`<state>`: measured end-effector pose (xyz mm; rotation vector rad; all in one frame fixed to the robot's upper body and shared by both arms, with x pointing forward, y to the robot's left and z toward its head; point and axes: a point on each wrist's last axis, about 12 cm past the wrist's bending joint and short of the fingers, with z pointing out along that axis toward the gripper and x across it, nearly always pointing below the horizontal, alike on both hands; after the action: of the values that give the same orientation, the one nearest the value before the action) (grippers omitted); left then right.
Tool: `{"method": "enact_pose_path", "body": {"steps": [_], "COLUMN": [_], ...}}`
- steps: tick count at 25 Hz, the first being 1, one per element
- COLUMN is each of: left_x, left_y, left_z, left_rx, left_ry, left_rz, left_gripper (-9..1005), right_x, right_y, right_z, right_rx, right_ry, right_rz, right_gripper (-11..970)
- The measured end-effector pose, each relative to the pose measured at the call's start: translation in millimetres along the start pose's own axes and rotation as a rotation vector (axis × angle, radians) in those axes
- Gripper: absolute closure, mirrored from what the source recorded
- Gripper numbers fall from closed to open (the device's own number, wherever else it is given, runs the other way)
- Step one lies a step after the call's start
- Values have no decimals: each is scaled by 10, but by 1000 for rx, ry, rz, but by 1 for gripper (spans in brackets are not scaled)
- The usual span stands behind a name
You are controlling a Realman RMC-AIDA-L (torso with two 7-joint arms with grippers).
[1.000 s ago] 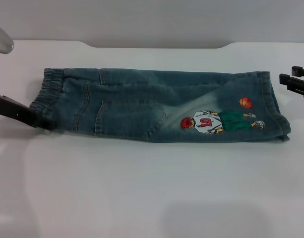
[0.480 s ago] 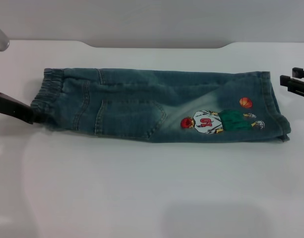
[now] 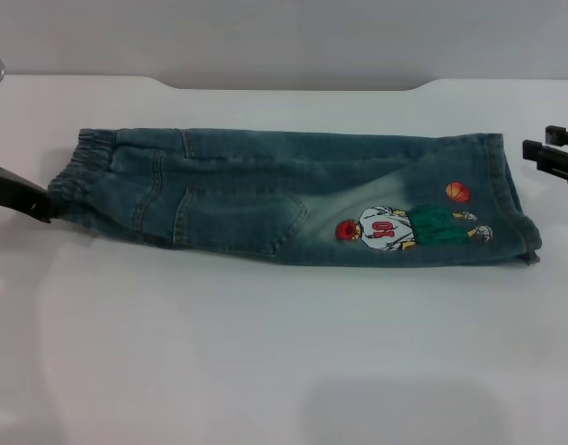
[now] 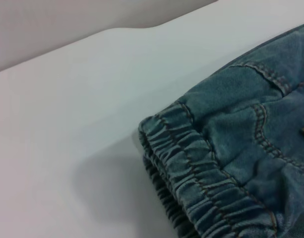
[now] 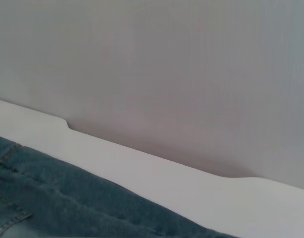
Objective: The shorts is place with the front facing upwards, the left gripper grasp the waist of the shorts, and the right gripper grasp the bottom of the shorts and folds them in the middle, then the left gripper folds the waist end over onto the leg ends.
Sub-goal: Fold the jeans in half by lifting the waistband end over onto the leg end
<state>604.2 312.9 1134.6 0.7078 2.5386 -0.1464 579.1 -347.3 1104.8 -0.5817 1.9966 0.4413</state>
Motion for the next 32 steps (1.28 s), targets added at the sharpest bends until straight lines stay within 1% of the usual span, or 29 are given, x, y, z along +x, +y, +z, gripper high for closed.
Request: {"method": "enact_pose_path", "body": {"steps": [6, 8, 9, 10, 13, 14, 15, 16, 21, 27, 32], "left_x": [-60, -194, -194, -223, -343, -343, -409, -428, -604, -880, -1093], "left_y": [0, -64, -64, -90, -214, -214, -289, -310, -507, -735, -876], "left_z": [-84, -275, -275, -319, -476, -476, -543, -559, -669, -812, -897], "left_rx": [-7, 12, 12, 20, 51, 51, 68, 71, 80, 80, 85], "left_ry": [-15, -59, -59, -74, -140, -140, -160, -164, -201, -262, -302], "left_rz": [12, 48, 48, 59, 111, 111, 140, 147, 215, 300, 358], "left_gripper": [877, 896, 905, 914, 928, 933, 938, 938, 937, 937, 936], "right_x": [11, 20, 30, 39, 69, 79, 79, 79, 100, 130, 162], "right_y": [21, 32, 42, 53, 85, 103, 103, 110, 179, 268, 313], "right_z": [30, 53, 69, 87, 130, 153, 153, 164, 257, 359, 415], "right_rx": [-11, -16, -20, -24, -35, -42, -42, -46, -80, -119, -129], "right_ry": [-10, -10, -11, -15, -31, -34, -34, -35, -31, -25, -20], "right_rz": [10, 13, 16, 17, 20, 20, 20, 21, 27, 26, 25], "right_gripper": [544, 544, 544, 544, 544, 544, 544, 544, 544, 543, 543]}}
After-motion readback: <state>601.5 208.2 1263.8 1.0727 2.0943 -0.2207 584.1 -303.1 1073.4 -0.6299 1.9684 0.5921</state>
